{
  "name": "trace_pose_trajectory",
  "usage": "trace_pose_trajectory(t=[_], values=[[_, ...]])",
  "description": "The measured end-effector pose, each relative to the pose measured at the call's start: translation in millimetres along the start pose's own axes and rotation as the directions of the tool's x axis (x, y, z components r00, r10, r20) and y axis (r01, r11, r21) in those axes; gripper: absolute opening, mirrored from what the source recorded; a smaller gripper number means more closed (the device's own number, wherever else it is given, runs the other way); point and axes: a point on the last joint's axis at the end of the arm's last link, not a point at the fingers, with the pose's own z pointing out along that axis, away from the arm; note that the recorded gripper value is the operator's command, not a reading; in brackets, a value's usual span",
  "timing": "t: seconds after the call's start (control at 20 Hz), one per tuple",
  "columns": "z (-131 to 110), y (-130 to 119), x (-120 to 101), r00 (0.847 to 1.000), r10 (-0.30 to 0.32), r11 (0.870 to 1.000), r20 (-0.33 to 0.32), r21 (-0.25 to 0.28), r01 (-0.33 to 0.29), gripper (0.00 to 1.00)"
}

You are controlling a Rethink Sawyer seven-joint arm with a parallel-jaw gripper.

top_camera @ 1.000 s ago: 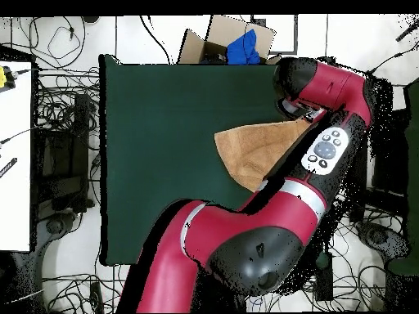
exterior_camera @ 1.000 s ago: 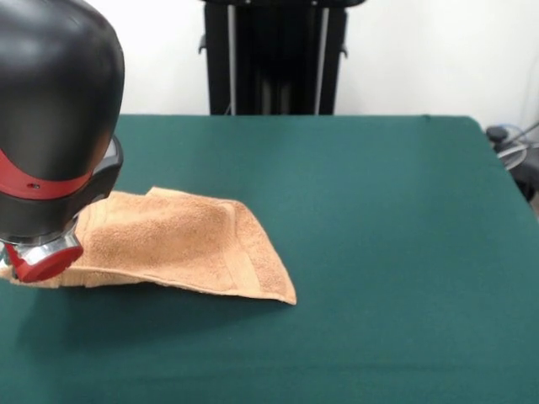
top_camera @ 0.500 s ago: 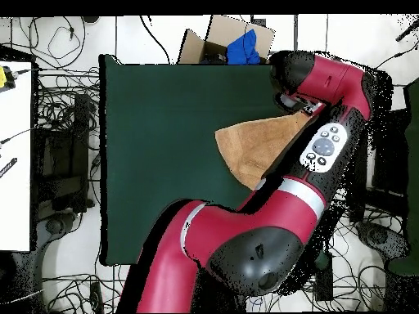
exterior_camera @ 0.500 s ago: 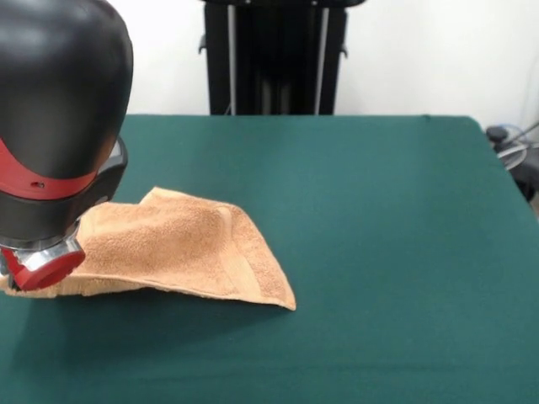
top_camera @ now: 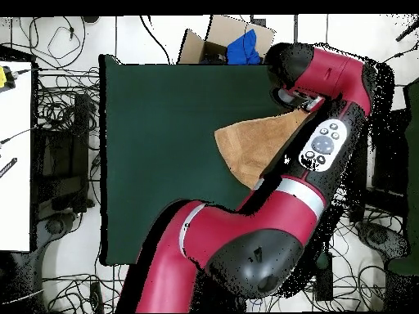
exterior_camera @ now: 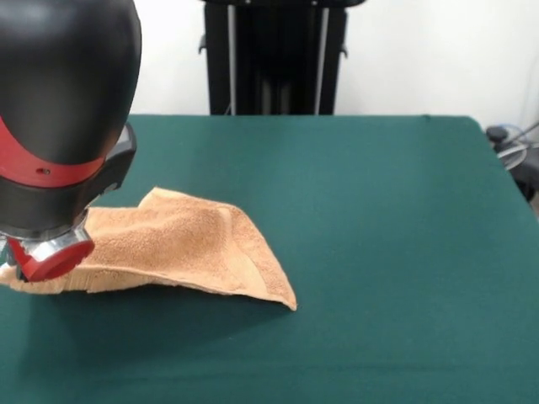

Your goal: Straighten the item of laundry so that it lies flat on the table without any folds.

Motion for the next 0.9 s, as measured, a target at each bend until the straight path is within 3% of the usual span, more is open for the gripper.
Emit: trace_pose_trajectory(t=[0.55, 0.9], values=[[-50.2, 12.4, 10.1, 1.0, -0.007, 1.0, 0.015, -0.024, 0.007, 0.0], [-74.6, 32.2, 21.0, 1.0, -0.02, 0.996, 0.011, -0.084, 0.021, 0.0]])
